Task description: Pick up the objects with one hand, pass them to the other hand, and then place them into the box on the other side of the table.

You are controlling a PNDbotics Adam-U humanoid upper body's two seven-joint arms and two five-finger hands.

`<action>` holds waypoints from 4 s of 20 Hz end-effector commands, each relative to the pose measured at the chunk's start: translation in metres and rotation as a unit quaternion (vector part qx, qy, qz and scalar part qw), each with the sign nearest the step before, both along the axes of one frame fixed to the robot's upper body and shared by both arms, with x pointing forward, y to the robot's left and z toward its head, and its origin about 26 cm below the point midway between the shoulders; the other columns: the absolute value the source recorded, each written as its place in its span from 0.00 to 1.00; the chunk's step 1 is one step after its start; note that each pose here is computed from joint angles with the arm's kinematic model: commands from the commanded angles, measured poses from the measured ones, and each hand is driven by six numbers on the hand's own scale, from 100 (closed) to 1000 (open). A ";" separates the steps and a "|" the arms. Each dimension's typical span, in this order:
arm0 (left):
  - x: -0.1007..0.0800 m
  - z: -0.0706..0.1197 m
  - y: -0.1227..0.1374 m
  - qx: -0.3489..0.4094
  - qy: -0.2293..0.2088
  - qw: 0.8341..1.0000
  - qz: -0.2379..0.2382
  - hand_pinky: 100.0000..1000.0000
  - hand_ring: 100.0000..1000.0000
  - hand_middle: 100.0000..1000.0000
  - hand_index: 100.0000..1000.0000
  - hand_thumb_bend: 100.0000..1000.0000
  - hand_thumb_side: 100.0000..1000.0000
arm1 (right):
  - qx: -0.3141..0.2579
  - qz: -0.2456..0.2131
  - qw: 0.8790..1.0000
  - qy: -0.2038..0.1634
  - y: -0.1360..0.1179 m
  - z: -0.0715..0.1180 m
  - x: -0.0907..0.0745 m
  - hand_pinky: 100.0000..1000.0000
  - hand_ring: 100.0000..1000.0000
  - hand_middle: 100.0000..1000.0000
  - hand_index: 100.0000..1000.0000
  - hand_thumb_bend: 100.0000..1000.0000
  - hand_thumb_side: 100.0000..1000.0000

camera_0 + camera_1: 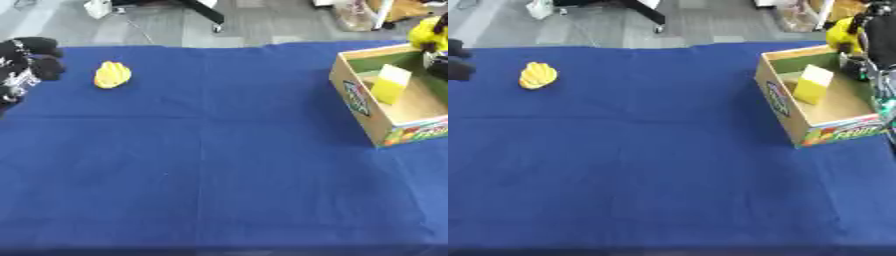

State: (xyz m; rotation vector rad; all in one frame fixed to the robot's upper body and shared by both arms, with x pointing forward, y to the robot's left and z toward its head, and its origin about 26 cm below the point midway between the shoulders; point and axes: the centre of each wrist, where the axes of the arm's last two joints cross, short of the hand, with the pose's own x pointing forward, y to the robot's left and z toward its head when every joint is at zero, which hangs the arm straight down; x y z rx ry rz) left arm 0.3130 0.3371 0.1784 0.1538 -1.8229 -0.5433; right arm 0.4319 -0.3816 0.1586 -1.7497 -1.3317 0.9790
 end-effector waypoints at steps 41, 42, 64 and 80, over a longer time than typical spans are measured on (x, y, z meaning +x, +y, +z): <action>0.069 0.023 0.088 0.302 0.015 0.923 0.237 0.76 0.65 0.65 0.77 0.52 0.27 | 0.241 0.488 0.832 -0.104 0.107 0.055 -0.122 0.73 0.53 0.72 0.73 0.05 0.26; 0.073 0.022 0.087 0.313 0.019 0.920 0.237 0.76 0.65 0.66 0.77 0.52 0.26 | 0.238 0.499 0.827 -0.100 0.111 0.057 -0.124 0.73 0.53 0.72 0.73 0.05 0.26; 0.120 -0.011 0.079 0.415 0.081 0.862 0.280 0.77 0.63 0.63 0.74 0.50 0.14 | 0.251 0.587 0.767 -0.059 0.154 0.057 -0.126 0.72 0.51 0.71 0.72 0.00 0.28; 0.126 -0.012 0.089 0.421 0.077 0.838 0.339 0.77 0.64 0.64 0.75 0.47 0.16 | 0.271 0.611 0.740 -0.067 0.168 0.057 -0.131 0.71 0.50 0.70 0.70 0.00 0.30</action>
